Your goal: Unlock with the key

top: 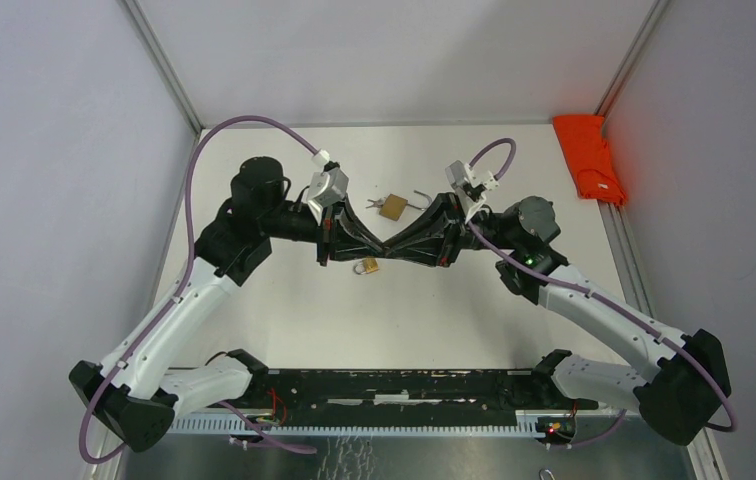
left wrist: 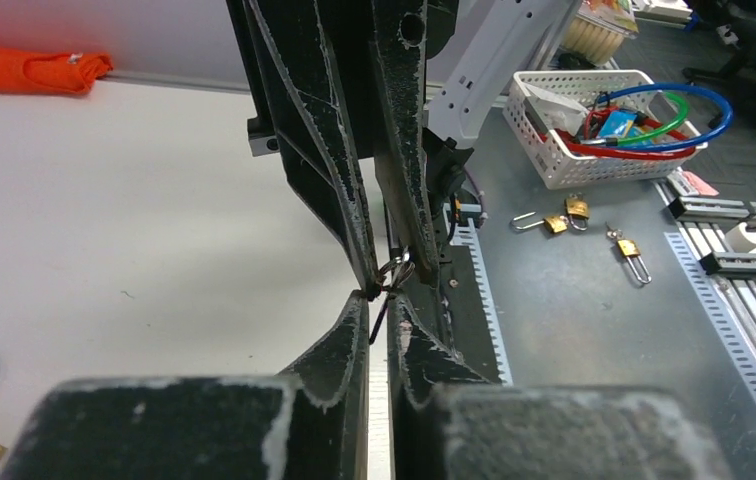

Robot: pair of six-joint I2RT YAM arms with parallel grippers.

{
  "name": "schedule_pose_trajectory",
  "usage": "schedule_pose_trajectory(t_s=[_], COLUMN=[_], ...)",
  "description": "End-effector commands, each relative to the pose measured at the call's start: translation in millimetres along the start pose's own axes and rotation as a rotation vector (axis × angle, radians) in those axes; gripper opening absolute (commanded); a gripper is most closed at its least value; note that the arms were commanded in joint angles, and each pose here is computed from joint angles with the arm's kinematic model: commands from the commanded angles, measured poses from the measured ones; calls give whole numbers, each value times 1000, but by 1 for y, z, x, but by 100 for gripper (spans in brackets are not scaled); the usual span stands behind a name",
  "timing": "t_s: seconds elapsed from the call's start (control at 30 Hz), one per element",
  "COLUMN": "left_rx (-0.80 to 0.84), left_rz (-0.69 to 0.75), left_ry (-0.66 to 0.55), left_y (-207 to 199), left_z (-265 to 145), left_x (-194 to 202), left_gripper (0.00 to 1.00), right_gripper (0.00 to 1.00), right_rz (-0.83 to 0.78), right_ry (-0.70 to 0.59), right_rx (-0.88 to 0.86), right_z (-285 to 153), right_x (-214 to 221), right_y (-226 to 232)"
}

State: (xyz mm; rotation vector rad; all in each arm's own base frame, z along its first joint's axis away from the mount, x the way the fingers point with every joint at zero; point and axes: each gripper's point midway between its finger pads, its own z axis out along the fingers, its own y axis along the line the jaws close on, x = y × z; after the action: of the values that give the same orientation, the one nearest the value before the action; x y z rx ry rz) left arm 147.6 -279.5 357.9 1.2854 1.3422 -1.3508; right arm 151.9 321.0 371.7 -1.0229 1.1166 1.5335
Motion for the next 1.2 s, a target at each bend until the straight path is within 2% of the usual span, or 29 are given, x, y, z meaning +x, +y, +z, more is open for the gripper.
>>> schedule_pose_trajectory(t_s=[0.0,0.67,0.77,0.87,0.93,1.07,1.17], left_rx=[28,6,5,-3,-5,-9,-16], left_rz=[54,124,123,120,121,125,120], left_ry=[-36,-61,-61,-57,-53,-53,-48], left_y=[-11,-29,-30,-29,-28,-29,-28], left_z=[-1,-13,-13,-14,-14,-15,-15], left_x=[-20,-42,-43,-42,-41,-42,-40], left_gripper=[3,2,2,2,2,2,2], right_gripper=[0,1,10,29,37,49,52], right_rz=[-71,-63,-69,-76,-87,-101,-109], right_ry=[-48,-3,8,24,28,29,32], right_rx=[-9,84,102,120,123,143,162], right_z=[4,-1,-1,-2,-3,-5,-6], right_x=[-24,-5,-4,-5,-6,-9,-13], right_y=[5,-14,-17,-18,-17,-18,-19])
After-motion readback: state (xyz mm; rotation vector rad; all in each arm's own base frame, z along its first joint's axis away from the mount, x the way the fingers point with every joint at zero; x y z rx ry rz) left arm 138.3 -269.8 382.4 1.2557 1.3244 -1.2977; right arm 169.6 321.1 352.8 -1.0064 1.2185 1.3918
